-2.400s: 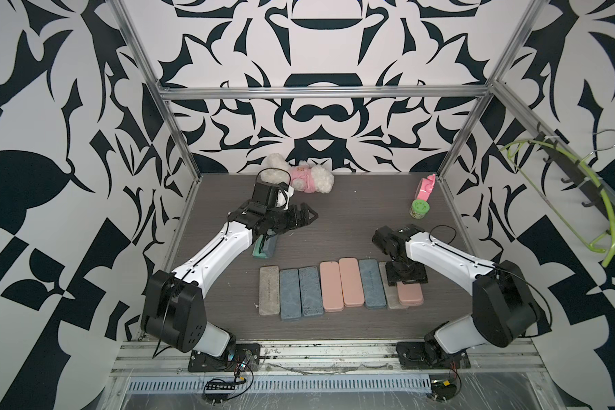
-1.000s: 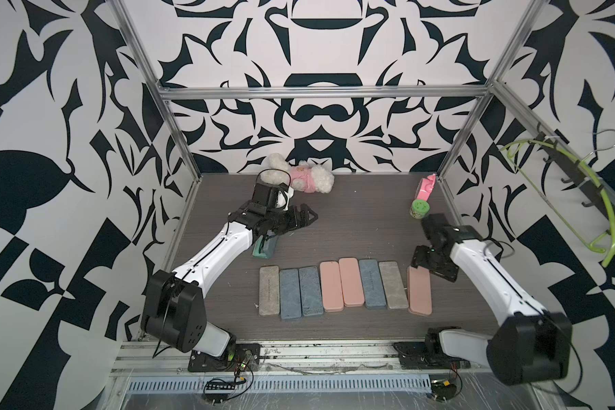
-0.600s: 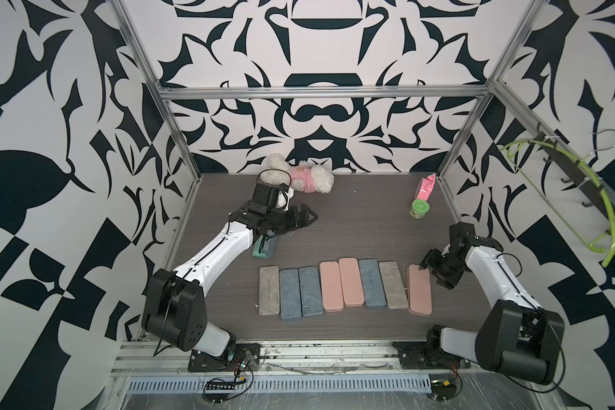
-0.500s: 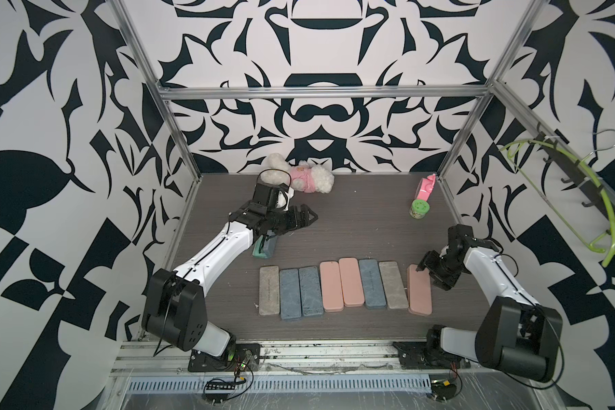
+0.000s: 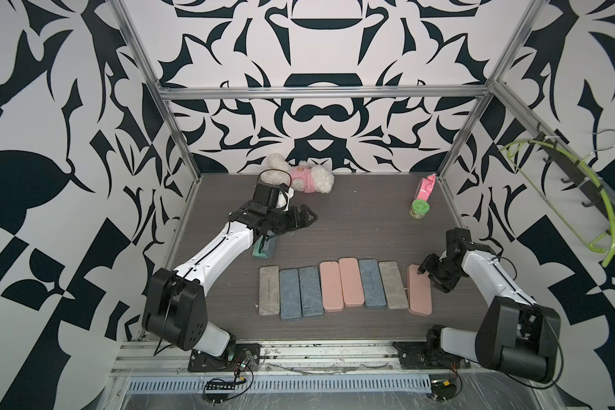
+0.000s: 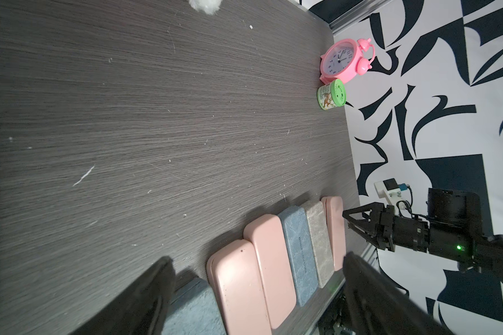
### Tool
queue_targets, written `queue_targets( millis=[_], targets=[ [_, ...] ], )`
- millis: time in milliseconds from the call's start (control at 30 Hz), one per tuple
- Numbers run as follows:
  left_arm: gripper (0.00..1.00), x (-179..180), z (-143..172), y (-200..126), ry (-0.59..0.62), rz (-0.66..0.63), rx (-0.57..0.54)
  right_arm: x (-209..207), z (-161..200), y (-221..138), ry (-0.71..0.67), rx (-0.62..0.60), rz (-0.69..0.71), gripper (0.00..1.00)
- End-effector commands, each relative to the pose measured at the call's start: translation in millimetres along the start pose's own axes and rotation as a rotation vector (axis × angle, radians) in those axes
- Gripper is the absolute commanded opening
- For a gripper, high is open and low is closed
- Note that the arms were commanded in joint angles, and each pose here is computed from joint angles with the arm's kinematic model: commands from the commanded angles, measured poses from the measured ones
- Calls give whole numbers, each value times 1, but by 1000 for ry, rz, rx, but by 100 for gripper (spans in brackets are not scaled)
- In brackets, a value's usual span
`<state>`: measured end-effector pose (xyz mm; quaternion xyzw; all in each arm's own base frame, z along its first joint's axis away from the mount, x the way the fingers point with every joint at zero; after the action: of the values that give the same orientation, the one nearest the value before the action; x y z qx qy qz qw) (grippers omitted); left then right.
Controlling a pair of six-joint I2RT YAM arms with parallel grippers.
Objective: Close the glasses case
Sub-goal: Move the glasses case to the center of the board.
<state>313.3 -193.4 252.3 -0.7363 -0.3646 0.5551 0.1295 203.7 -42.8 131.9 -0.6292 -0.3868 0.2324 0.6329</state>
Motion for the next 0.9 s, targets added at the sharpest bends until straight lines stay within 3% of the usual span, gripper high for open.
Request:
queue_targets(
  millis=[0,433,867],
  targets=[
    [96,1,3,-3,22,-20,6,-9,2,1,55,-32,43,65],
    [96,-2,1,-4,34,-19,9,2,8,20,53,15,-139,59],
    [96,-17,0,-38,27,13,-28,20,24,32,4,59,-207,56]
  ],
)
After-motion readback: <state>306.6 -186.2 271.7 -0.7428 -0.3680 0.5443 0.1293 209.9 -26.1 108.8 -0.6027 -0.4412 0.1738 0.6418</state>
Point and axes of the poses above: each gripper's point midway between its finger pads, its own y axis out along the fingers, its own x axis along the line the jaws close on, z = x × y, the point moved 8 cm from there along -y, back along the fingers, and after that the axes turned 8 degrees about -y, right-handed, at the moved point
